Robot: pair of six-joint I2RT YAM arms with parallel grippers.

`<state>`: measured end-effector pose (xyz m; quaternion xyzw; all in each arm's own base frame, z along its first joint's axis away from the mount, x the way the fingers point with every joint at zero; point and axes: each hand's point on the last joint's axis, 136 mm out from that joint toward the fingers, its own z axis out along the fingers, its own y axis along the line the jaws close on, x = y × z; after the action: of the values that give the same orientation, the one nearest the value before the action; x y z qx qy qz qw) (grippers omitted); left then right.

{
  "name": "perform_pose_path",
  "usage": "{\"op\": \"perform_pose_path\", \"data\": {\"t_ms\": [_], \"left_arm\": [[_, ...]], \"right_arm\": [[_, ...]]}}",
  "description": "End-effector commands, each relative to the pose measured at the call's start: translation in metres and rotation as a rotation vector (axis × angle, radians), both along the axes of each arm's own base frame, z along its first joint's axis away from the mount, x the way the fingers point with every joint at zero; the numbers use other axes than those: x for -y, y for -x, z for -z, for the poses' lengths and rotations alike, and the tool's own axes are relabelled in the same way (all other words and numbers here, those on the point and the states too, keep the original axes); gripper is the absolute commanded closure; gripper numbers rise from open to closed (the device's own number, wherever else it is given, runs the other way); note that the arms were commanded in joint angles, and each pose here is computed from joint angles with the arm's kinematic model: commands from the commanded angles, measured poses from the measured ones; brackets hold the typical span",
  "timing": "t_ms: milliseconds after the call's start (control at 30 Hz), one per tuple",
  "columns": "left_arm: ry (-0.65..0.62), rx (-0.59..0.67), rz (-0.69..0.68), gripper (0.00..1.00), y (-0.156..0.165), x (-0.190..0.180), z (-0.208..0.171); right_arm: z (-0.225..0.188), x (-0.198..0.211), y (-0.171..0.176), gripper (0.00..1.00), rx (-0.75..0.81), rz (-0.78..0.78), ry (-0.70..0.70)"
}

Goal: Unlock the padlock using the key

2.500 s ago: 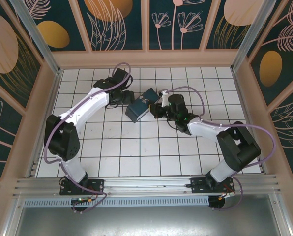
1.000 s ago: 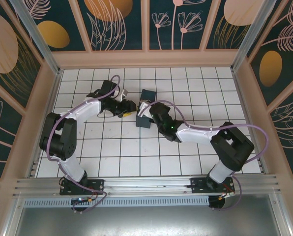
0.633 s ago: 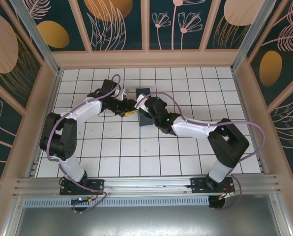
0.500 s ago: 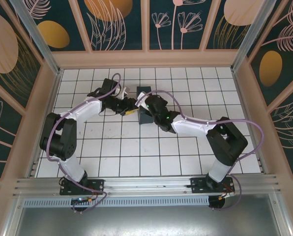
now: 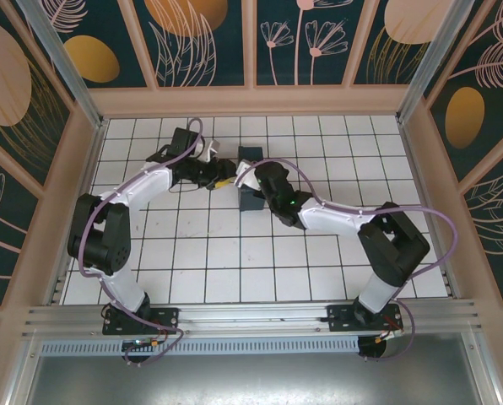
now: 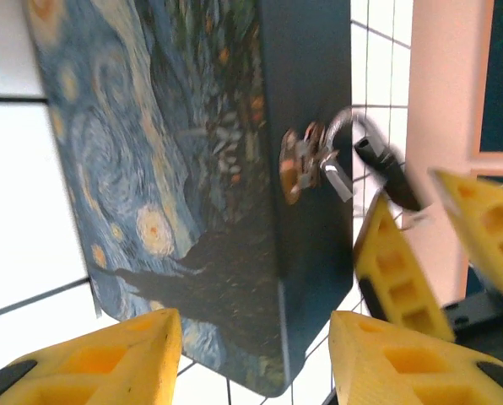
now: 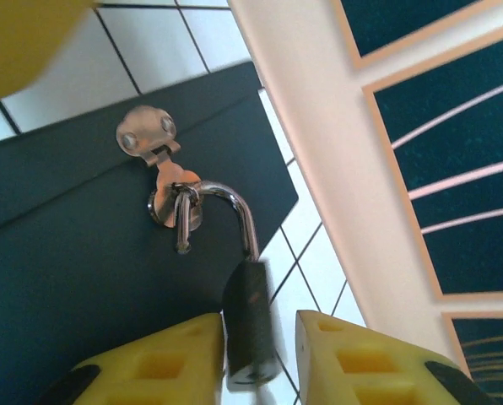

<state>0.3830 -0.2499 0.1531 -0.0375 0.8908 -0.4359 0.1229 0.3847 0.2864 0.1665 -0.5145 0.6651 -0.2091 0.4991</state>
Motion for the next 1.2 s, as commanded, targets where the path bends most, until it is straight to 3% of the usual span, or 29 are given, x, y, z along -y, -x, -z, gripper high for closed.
{"op": "perform_pose_path", "data": {"t_ms": [0, 233, 467, 600, 767, 867, 967, 1167], "left_arm": [[0.019, 0.061, -0.064, 0.5, -0.025, -0.011, -0.021], [0.011, 0.11, -0.153, 0.51, -0.065, -0.026, -0.033], [0.017, 0.151, -0.135, 0.5, -0.086, -0.008, -0.04], [-0.027, 0.166, -0.102, 0.47, -0.083, 0.002, -0.032], [-0.047, 0.146, -0.071, 0.46, -0.075, 0.013, -0.014], [-0.044, 0.131, -0.066, 0.46, -0.07, 0.017, -0.008], [-0.031, 0.116, -0.075, 0.46, -0.068, 0.017, -0.004], [-0.033, 0.108, -0.077, 0.46, -0.063, 0.016, 0.001]], "right_arm": [[0.007, -0.009, 0.021, 0.68, -0.074, -0.101, 0.025], [-0.004, -0.013, 0.035, 0.68, -0.104, -0.19, -0.056], [-0.059, -0.004, 0.034, 0.63, -0.161, -0.215, -0.295], [-0.088, 0.017, 0.013, 0.59, -0.393, -0.135, -0.602], [-0.069, 0.031, -0.022, 0.58, -0.787, 0.031, -0.885], [-0.053, 0.041, -0.034, 0.58, -0.94, 0.091, -1.034], [-0.045, 0.044, -0.037, 0.58, -1.014, 0.089, -1.11], [-0.022, 0.033, -0.027, 0.56, -1.166, 0.081, -1.131]]}}
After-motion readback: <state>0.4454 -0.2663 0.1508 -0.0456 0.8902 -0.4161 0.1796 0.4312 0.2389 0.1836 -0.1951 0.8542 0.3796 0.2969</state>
